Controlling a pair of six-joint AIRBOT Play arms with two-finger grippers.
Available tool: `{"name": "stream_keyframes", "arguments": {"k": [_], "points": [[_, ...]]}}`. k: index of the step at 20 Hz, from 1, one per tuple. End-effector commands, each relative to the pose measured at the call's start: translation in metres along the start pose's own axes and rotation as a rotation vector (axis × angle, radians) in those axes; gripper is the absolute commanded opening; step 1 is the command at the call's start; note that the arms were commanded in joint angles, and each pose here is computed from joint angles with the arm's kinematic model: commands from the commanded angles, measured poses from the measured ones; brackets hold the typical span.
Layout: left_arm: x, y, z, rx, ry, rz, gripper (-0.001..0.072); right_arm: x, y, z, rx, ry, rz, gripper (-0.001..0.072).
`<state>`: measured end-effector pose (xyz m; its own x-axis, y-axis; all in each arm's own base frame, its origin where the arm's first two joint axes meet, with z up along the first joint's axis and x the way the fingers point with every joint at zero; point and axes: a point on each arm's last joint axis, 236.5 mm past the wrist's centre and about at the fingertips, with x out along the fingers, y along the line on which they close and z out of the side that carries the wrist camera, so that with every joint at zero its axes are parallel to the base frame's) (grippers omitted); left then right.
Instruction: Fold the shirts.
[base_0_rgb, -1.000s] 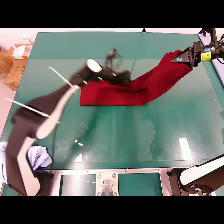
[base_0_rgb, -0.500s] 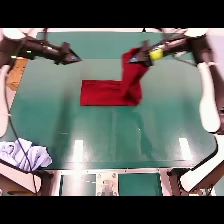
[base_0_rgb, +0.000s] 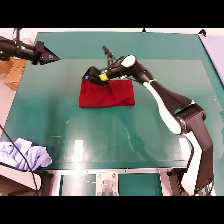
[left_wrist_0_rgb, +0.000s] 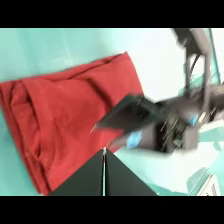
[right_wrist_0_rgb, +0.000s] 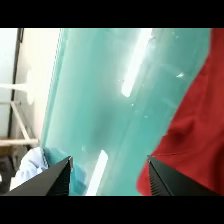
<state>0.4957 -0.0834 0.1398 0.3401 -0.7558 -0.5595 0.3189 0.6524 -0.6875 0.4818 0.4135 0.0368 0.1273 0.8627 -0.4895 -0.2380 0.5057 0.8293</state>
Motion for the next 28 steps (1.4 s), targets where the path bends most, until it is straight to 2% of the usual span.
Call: {"name": "stream_keyframes", "arguments": {"k": [1,3,7,8,14,19,20,21,22,25,28], "points": [[-0.003,0.002,-0.004,0.028,0.015,0.001,0.0024,-0.063,-0.018,0.013,0.057,0.033,-0.005,0.0517],[-0.003,0.002,-0.004,0.028,0.015,0.001,0.0024,-0.121,-0.046,0.024,0.097,0.035,-0.051,0.0517],[-0.003,0.001,-0.005,0.028,0.02,-0.001,0.0024,-0.21,-0.156,0.01,0.241,0.078,-0.329,0.0517],[-0.003,0.001,-0.005,0.028,0.021,-0.002,0.0024,-0.22,-0.178,0.005,0.288,0.074,-0.351,0.0518],[-0.003,0.001,-0.005,0.024,0.021,-0.002,0.0024,-0.163,-0.236,-0.047,0.382,0.095,-0.308,0.0528],[-0.003,0.001,-0.006,0.024,0.025,-0.004,0.0024,-0.103,-0.21,-0.037,0.406,0.007,-0.166,0.0528],[-0.003,0.001,-0.006,0.024,0.025,-0.004,0.0024,-0.095,-0.198,-0.031,0.391,-0.013,-0.133,0.0433],[-0.003,0.001,-0.006,0.024,0.025,-0.004,0.0024,-0.091,-0.184,-0.024,0.368,-0.026,-0.09,0.0108],[-0.003,0.0,-0.007,0.024,0.027,-0.005,0.0024,-0.093,-0.172,-0.014,0.345,-0.045,-0.058,0.0016],[-0.003,-0.002,-0.013,0.024,0.054,-0.016,0.0024,-0.147,-0.152,0.029,0.279,-0.153,-0.038,0.0014],[-0.004,-0.003,-0.017,0.024,0.068,-0.021,0.0024,-0.254,-0.16,0.058,0.266,-0.319,-0.106,0.0012]]}}
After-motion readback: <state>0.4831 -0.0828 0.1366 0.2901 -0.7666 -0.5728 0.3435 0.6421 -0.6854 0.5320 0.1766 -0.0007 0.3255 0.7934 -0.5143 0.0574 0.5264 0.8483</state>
